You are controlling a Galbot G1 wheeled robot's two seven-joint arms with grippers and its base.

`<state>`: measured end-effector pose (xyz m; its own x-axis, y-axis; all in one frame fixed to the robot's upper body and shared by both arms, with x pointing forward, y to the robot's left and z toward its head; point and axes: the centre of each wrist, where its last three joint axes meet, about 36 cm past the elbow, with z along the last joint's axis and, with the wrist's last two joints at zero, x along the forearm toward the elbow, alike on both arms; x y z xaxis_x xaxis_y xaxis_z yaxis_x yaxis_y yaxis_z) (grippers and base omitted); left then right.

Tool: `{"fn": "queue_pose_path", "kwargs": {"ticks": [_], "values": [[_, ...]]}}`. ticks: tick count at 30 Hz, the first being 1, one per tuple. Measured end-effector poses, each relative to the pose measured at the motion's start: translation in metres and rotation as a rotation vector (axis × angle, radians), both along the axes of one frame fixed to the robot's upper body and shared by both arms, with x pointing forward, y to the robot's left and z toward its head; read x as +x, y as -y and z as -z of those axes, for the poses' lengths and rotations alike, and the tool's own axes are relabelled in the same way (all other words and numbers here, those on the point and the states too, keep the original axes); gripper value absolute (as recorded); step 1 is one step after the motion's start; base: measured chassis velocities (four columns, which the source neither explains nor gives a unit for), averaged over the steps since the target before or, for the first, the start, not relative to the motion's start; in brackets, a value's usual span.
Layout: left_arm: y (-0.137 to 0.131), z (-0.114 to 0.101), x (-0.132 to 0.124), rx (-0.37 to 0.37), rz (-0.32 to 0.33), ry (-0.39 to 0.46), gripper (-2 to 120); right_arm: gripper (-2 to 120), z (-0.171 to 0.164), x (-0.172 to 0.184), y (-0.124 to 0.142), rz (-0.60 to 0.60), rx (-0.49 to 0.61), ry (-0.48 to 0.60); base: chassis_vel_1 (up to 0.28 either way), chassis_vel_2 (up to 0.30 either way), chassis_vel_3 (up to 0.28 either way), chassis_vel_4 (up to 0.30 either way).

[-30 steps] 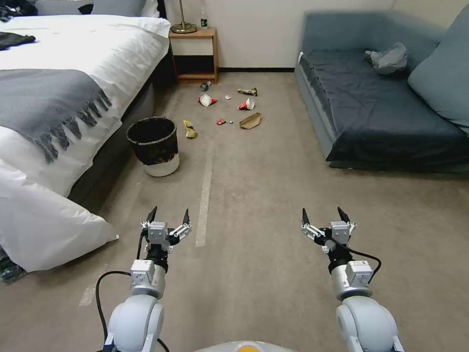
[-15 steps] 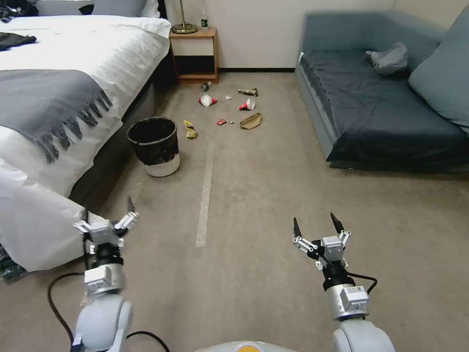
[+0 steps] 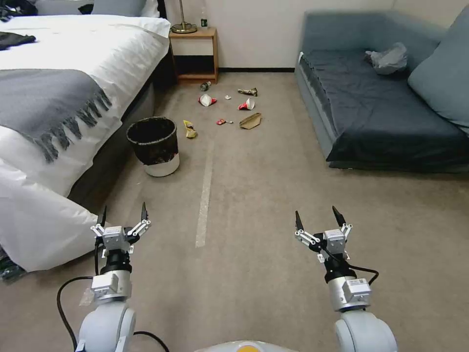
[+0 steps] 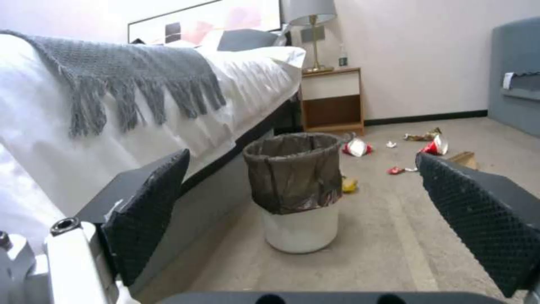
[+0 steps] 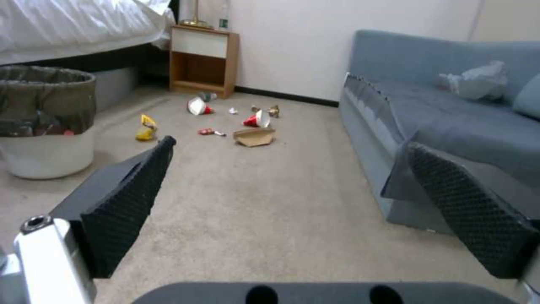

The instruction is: Pick up the trash can from the floor.

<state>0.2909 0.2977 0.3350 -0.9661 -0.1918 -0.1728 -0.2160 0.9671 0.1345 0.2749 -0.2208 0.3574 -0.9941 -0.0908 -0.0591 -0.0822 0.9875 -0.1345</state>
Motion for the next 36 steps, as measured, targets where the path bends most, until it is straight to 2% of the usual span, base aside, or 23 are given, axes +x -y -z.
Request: {"fn": "queue_pose_path", "kwargs": {"ticks": [36], "values": [[0.0009, 0.0062, -0.0015, -0.011, 0.011, 0.011, 98, 100, -0.0013, 0.0005, -0.0019, -0.003, 0.024, -0.003, 0.001, 0.002, 0.004, 0.002]]}}
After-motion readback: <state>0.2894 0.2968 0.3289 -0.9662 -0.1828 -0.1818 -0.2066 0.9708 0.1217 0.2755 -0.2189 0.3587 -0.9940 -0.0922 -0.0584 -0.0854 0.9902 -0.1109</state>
